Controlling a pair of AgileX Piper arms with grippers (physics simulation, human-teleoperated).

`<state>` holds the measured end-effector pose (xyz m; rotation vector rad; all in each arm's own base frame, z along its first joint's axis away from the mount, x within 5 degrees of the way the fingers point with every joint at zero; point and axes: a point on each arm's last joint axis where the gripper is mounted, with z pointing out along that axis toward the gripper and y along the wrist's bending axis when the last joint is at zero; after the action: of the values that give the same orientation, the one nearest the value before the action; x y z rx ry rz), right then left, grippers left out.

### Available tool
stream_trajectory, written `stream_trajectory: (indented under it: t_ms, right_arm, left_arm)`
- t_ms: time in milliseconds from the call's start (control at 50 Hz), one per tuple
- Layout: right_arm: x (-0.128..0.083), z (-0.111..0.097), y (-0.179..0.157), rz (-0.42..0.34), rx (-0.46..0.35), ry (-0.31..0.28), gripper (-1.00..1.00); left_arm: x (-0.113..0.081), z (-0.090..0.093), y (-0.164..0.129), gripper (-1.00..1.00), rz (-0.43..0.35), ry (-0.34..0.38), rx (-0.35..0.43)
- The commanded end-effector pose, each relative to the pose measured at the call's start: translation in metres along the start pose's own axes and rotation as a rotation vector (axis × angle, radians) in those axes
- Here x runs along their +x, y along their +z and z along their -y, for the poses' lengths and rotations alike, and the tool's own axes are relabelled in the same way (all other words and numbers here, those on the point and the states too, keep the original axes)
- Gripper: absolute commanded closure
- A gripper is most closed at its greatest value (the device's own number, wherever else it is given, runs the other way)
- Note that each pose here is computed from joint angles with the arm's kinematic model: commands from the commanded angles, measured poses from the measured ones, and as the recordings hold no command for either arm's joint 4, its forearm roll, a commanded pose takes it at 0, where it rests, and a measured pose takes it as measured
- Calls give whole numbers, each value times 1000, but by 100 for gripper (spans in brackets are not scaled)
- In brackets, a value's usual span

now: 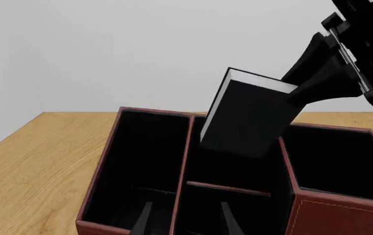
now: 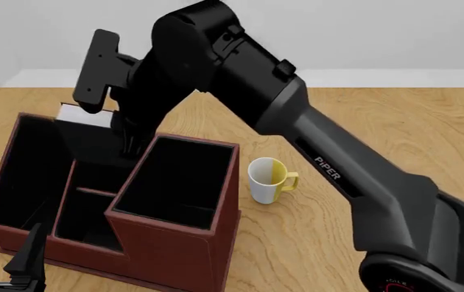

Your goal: Pick up the book and place it in the front compartment of the caddy.

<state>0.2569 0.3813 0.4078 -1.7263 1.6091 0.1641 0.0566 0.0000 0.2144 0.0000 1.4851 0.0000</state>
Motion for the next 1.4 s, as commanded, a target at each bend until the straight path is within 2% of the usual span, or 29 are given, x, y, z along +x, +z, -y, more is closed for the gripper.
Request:
stream_trajectory:
  t_ms: [20, 720, 740, 1220, 1400]
  right_arm:
    - [8, 7, 18, -30, 5, 15, 100]
    - [26, 24, 59, -66, 17, -10, 100]
    - [28, 25, 61, -71, 18, -8, -100]
    - [33, 31, 60, -75, 27, -14, -100]
    - [27, 29, 49, -59, 34, -16, -100]
  left_arm:
    - [0, 0, 0, -100, 0, 0, 0]
    - [0, 0, 0, -100, 0, 0, 0]
    - [0, 0, 0, -100, 0, 0, 0]
    - [0, 0, 0, -100, 0, 0, 0]
    - [0, 0, 0, -100, 0, 0, 0]
